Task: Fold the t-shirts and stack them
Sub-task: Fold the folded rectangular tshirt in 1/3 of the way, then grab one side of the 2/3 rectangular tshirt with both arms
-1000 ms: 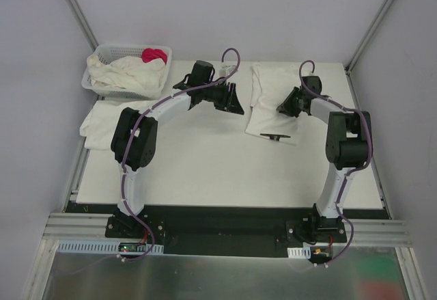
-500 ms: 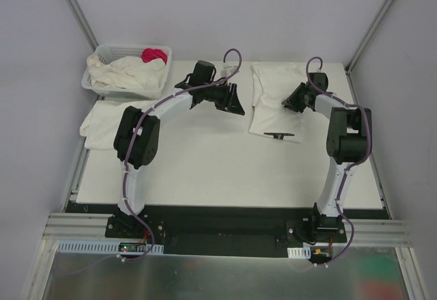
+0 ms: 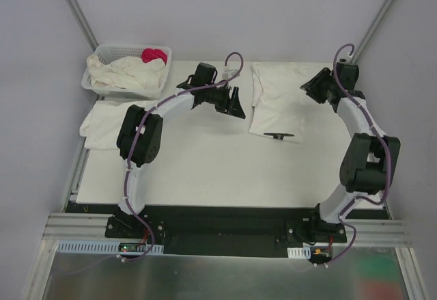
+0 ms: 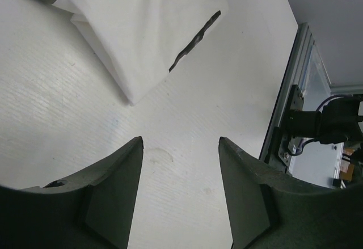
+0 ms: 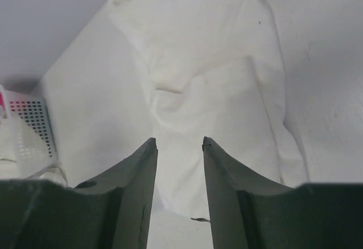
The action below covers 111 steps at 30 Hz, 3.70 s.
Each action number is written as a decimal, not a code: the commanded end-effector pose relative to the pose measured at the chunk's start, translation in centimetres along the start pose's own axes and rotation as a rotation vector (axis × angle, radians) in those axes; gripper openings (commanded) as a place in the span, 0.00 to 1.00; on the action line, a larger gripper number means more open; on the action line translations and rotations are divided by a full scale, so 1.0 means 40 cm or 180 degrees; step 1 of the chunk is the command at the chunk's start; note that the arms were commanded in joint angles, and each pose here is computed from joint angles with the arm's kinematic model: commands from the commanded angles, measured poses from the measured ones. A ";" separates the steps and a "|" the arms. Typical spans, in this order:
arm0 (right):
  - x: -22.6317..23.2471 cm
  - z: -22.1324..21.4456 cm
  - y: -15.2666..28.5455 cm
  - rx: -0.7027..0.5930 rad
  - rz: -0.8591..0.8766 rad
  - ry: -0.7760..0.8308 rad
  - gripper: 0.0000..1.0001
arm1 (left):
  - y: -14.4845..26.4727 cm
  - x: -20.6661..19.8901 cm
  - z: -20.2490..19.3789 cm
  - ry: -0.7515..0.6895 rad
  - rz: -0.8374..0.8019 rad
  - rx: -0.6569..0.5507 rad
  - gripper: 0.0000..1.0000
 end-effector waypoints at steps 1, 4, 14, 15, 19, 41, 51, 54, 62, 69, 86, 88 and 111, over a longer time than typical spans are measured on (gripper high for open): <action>0.046 0.018 0.153 -0.0271 0.0181 0.0246 0.43 | 0.026 -0.021 0.025 -0.0221 -0.0199 -0.0041 0.55; -0.005 -0.044 0.164 -0.0169 0.0117 0.0188 0.48 | 0.017 -0.009 -0.009 -0.0173 -0.0185 0.0040 0.57; -0.163 -0.219 0.168 0.0322 -0.0713 0.0355 0.59 | -0.009 -0.025 -0.035 -0.0125 -0.0663 0.0187 0.68; -0.171 -0.223 0.170 0.0316 -0.0767 0.0369 0.59 | -0.010 -0.023 -0.034 -0.0120 -0.0663 0.0187 0.69; -0.176 -0.228 0.176 0.0284 -0.0783 0.0359 0.59 | -0.023 -0.012 -0.016 -0.0093 -0.0642 0.0164 0.70; -0.220 -0.248 0.120 0.0367 -0.0842 0.0067 0.59 | -0.133 0.100 -0.051 0.0272 -0.0374 0.0293 0.69; -0.225 -0.237 0.087 0.0403 -0.0833 -0.0024 0.59 | -0.192 0.117 -0.021 0.0299 -0.0459 0.0277 0.69; -0.227 -0.232 0.079 0.0378 -0.0836 -0.0046 0.59 | -0.202 0.123 -0.022 0.0319 -0.0435 0.0278 0.69; -0.222 -0.217 0.053 0.0366 -0.0806 -0.0095 0.59 | -0.210 0.125 -0.039 0.0344 -0.0437 0.0325 0.69; -0.235 -0.214 0.033 0.0374 -0.0828 -0.0113 0.59 | -0.224 0.126 -0.035 0.0342 -0.0461 0.0327 0.69; -0.234 -0.221 0.028 0.0401 -0.0734 -0.0184 0.29 | -0.268 0.116 -0.049 0.0432 -0.0506 0.0402 0.61; -0.233 -0.221 0.029 0.0398 -0.0730 -0.0178 0.21 | -0.271 0.110 -0.057 0.0444 -0.0507 0.0429 0.59; -0.233 -0.245 0.051 0.0407 -0.0664 -0.0230 0.01 | -0.251 0.069 -0.071 0.0432 -0.0444 0.0479 0.07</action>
Point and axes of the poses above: each gripper's point midway between its finger pads, its own y axis back along the fingers, its own x axis along the line the jaws close on, z = x × y, the point moved 7 cm from there along y, back along the fingers, and after that the axes turned 5 degrees about -y, right-handed, at the moved point
